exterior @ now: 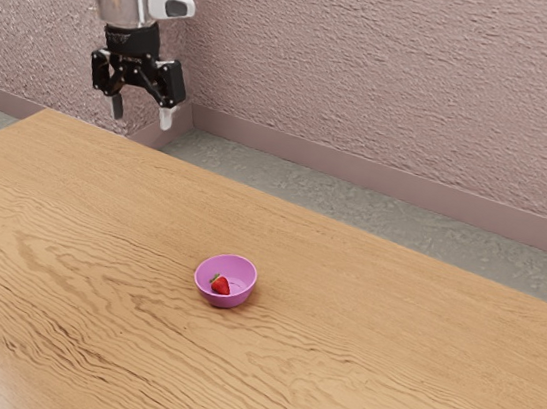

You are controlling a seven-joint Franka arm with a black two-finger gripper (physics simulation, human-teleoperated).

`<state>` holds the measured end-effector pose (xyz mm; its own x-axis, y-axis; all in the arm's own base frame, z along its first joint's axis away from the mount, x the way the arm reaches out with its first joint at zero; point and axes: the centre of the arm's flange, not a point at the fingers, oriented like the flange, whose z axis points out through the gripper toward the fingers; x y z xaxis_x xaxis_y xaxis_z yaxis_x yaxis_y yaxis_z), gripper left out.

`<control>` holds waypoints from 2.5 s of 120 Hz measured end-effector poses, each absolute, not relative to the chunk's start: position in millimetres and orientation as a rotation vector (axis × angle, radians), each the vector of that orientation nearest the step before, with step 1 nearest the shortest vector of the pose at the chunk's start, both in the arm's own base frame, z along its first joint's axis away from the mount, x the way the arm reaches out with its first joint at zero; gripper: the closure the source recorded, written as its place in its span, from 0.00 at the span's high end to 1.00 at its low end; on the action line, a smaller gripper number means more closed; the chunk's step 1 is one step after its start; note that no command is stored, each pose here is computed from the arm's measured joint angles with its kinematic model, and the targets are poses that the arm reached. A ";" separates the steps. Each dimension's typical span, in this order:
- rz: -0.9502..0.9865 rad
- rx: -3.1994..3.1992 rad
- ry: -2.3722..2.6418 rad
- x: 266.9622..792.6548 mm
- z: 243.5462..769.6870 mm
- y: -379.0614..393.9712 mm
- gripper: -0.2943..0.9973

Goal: Take strawberry from the bowl

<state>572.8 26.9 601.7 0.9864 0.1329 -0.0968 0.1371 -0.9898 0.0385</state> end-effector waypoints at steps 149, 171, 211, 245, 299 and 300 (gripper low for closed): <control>-0.138 2.246 -1.888 650.0 356.9 -78.7 0.52; -0.067 2.155 -1.968 641.5 341.5 -74.9 0.52; 0.027 2.135 -2.058 643.0 318.8 -52.2 0.51; 0.057 2.104 -2.099 648.4 289.1 -47.0 0.50; 0.041 2.084 -2.117 649.0 261.3 -38.2 0.42; 0.041 2.083 -2.118 649.0 260.8 -38.4 0.42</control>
<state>649.0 -38.4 260.8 -0.0095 -0.9901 0.1397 -0.9948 0.0236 0.0993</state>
